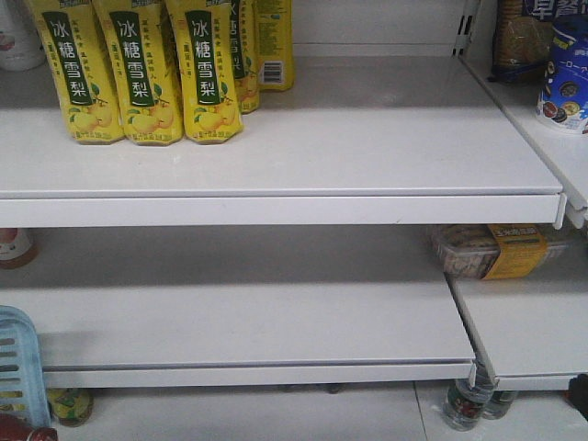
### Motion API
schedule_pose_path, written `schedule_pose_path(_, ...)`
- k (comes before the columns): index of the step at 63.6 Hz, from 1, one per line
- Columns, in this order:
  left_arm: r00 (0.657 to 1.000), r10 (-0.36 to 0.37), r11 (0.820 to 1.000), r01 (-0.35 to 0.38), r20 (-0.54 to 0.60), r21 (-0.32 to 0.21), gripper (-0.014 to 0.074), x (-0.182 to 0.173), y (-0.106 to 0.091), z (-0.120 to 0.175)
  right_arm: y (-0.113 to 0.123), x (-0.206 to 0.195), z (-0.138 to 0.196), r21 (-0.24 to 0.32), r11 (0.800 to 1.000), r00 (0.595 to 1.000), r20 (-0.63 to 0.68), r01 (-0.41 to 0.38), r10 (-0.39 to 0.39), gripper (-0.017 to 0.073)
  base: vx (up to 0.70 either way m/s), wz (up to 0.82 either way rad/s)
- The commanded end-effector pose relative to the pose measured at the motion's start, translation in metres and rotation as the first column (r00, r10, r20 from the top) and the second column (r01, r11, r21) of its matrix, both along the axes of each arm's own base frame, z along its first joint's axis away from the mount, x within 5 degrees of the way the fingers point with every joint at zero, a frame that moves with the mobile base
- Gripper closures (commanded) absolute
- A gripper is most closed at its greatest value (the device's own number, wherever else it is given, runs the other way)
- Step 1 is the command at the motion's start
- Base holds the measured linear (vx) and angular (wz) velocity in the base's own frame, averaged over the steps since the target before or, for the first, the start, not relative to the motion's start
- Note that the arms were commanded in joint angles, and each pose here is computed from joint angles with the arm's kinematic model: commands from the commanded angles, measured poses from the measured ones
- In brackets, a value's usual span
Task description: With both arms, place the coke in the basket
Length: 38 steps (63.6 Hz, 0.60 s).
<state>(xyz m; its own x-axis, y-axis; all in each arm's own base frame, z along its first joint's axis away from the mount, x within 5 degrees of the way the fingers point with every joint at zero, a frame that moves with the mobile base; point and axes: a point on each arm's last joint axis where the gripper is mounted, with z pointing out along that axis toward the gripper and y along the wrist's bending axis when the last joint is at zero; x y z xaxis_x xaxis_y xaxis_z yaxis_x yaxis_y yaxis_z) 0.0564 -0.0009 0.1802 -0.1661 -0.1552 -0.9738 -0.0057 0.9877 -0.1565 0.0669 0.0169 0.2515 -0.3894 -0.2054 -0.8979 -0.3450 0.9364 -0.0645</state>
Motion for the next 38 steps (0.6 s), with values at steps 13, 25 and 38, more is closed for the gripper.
schedule_pose_path(13, 0.983, -0.014, 0.998, 0.004, 0.183, 0.056, 0.0600, 0.000, 0.000, 0.016, 0.006, 0.000, 0.011, 0.069, 0.997, 0.999, 0.036, -0.037, 0.035, 0.0564, 0.00, 0.00)
schedule_pose_path(25, 0.983, -0.014, 0.998, 0.004, 0.183, 0.056, 0.0600, 0.000, 0.000, 0.016, 0.009, -0.003, 0.007, 0.206, 0.979, 0.998, -0.068, 0.010, 0.004, 0.0564, 0.00, 0.00)
schedule_pose_path(38, 0.983, -0.014, 0.998, 0.004, 0.183, 0.056, 0.0600, 0.000, 0.000, 0.016, 0.008, 0.004, -0.021, 0.265, 0.959, 0.995, -0.042, 0.097, -0.089, 0.0564, 0.00, 0.00)
